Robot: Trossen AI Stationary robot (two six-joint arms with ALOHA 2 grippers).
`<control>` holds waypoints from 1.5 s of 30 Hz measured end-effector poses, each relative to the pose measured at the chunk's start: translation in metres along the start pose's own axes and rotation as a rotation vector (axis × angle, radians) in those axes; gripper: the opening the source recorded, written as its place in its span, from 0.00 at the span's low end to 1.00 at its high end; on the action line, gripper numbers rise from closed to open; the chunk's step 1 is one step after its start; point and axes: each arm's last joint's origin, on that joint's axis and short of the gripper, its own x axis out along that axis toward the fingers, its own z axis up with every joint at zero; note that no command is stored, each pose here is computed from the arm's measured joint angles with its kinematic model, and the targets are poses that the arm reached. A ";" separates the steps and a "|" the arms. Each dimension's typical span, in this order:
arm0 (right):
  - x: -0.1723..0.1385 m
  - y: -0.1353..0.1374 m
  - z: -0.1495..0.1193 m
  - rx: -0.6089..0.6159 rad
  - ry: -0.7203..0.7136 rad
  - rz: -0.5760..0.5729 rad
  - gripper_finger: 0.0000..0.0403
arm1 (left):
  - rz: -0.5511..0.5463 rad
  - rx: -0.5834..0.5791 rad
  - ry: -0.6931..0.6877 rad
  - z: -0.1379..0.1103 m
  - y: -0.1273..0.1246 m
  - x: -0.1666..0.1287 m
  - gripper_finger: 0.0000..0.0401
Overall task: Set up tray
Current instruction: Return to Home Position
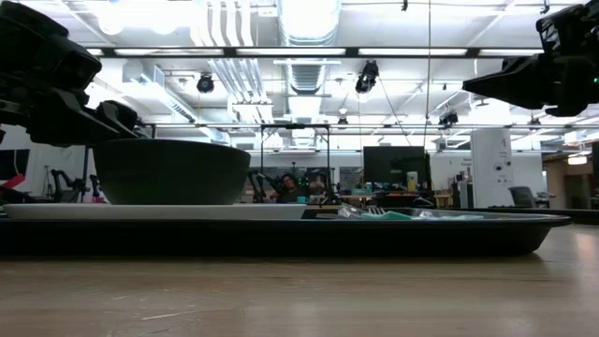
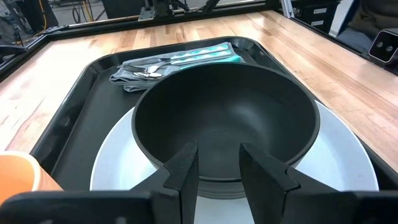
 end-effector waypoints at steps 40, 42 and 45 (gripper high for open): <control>0.000 0.000 0.000 0.000 0.001 -0.002 0.20 | 0.000 0.000 0.000 0.000 0.000 0.000 0.24; 0.000 0.000 0.000 0.000 0.001 -0.002 0.19 | 0.000 0.000 0.000 0.000 0.000 0.000 0.24; 0.000 0.000 0.000 0.000 0.001 -0.001 0.18 | 0.000 0.000 0.000 0.000 0.000 0.000 0.24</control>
